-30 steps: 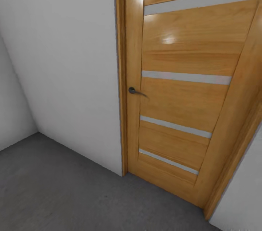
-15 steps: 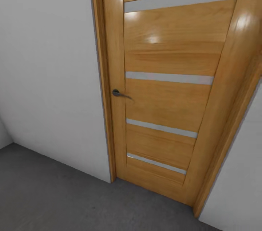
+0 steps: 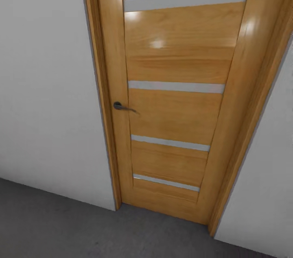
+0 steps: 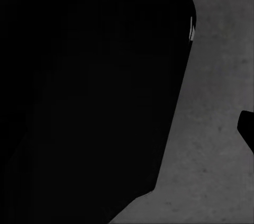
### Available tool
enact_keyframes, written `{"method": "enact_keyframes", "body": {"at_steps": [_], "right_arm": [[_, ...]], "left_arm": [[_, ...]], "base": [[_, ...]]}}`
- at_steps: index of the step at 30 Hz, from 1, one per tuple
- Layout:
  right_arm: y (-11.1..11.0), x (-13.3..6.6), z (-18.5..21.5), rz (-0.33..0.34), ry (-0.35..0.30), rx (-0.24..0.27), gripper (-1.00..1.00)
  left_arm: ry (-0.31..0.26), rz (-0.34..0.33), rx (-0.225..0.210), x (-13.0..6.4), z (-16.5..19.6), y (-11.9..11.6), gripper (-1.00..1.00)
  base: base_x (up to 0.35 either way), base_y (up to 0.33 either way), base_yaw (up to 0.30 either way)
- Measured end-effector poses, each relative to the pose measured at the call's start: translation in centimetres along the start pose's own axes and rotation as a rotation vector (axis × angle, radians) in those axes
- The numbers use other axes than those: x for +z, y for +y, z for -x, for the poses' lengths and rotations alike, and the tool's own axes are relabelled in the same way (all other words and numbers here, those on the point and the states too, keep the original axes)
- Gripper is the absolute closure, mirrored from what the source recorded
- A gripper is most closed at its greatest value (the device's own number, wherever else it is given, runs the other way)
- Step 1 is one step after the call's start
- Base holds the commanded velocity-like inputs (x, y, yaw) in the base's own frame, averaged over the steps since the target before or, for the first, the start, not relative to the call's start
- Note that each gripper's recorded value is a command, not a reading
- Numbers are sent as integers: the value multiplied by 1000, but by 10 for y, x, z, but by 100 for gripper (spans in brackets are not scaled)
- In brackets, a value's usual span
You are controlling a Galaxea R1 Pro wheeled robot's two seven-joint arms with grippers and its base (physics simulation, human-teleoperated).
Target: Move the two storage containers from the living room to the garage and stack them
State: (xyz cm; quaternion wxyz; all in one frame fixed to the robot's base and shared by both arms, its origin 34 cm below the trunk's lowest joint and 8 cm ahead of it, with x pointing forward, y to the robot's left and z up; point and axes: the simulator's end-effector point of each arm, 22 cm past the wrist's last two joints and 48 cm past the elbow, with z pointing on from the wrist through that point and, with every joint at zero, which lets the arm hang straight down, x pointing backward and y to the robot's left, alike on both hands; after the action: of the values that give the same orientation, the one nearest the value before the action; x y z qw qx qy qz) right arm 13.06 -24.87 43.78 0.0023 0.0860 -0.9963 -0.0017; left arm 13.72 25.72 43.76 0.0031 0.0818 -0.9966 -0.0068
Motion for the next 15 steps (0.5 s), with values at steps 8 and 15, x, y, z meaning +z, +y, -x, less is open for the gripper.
{"method": "enact_keyframes", "body": {"at_steps": [8, 15], "right_arm": [[0, 0, 0, 0, 0, 1, -100], [0, 0, 0, 1, 0, -15, -100]], "left_arm": [[0, 0, 0, 0, 0, 0, -100], [0, 1, 0, 0, 0, 1, -100]], "base": [[50, 110, -153], [1, 3, -6]]}}
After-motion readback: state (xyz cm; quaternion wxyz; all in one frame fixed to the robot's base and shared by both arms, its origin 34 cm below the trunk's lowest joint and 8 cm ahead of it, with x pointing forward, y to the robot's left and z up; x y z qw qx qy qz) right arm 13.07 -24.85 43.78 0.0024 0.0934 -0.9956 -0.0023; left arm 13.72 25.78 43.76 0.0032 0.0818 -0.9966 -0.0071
